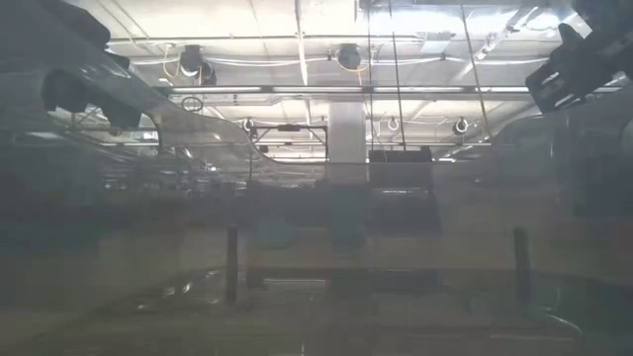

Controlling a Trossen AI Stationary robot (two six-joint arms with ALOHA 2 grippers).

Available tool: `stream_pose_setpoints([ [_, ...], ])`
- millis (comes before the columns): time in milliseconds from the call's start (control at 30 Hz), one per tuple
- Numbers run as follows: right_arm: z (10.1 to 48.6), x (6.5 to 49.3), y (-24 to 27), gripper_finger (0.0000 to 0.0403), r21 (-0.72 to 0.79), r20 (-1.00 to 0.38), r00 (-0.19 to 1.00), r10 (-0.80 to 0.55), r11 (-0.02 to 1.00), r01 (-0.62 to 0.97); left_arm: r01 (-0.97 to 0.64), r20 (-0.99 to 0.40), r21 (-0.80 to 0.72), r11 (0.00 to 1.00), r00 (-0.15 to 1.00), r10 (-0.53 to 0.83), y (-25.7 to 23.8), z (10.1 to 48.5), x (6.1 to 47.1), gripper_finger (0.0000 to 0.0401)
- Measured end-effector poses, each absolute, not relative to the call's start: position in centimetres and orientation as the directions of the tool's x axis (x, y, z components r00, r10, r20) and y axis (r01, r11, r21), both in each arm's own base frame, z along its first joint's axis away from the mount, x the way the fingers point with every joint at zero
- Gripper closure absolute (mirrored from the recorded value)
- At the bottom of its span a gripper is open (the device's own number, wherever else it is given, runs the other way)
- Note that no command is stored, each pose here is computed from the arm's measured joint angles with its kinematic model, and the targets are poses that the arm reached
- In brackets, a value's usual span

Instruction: Sort & place blocks by color

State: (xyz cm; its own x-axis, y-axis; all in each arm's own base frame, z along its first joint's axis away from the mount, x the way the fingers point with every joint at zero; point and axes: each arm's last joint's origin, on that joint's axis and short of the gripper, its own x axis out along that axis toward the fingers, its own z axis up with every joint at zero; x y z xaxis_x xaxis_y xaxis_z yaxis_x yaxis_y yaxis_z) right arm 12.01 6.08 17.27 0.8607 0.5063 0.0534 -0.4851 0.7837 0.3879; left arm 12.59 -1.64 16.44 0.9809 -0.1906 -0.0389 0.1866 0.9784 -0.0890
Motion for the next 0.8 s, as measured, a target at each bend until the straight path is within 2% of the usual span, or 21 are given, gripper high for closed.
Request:
stream_pose_setpoints([
  [800,17.42,12.01,6.07,0.0193,0.39,0.068,0.862,0.502,0.782,-0.487,0.186,-0.039,-0.089,0.978,0.981,-0.19,-1.64,16.44,12.59,0.0093],
])
